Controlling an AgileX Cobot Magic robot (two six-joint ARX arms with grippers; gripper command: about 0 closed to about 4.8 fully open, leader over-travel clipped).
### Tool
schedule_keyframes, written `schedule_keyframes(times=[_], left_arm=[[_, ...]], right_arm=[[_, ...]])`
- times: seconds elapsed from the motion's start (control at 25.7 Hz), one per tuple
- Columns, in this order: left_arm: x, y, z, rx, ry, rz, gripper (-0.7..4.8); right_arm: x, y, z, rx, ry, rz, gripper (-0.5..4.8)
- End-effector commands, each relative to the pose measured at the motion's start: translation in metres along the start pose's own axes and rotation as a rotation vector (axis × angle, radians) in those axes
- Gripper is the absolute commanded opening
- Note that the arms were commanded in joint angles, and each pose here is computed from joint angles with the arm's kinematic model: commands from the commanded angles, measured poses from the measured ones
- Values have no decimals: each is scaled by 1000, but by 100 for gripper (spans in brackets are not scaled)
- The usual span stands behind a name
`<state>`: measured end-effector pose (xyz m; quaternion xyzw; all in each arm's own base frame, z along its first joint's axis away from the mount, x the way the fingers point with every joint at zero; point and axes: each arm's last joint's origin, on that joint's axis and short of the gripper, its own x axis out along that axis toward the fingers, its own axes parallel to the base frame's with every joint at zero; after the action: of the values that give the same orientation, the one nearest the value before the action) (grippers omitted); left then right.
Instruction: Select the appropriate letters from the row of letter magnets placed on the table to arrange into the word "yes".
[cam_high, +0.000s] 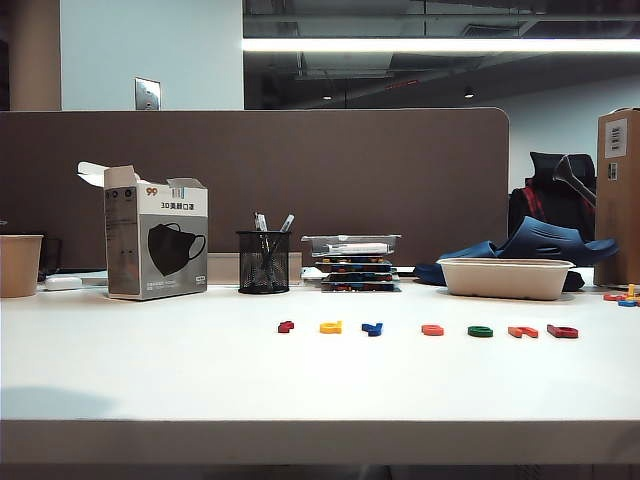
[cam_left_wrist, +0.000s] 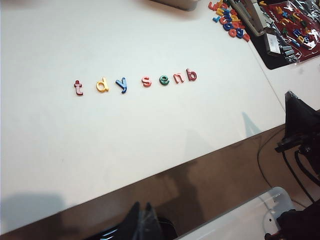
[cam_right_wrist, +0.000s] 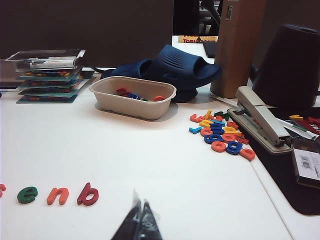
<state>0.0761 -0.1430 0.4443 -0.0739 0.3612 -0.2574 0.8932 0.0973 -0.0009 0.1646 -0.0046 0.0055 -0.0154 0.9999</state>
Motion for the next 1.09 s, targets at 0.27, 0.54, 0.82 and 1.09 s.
schedule_keyframes(times=[0.27,0.54,0.82,1.09], left_arm=[[0,-2,2,-23,-18,0,-6],[0,-2,2,-23,-17,0,-6],[0,-2,2,-23,-17,0,-6],[0,-2,2,-23,-17,0,-6]], right_arm=[[0,0,-1,2,-8,-5,-9],[0,0,-1,2,-9,-5,-9],[0,0,0,2,-18,9,-9],[-5,0,19,3,-50,3,-9]])
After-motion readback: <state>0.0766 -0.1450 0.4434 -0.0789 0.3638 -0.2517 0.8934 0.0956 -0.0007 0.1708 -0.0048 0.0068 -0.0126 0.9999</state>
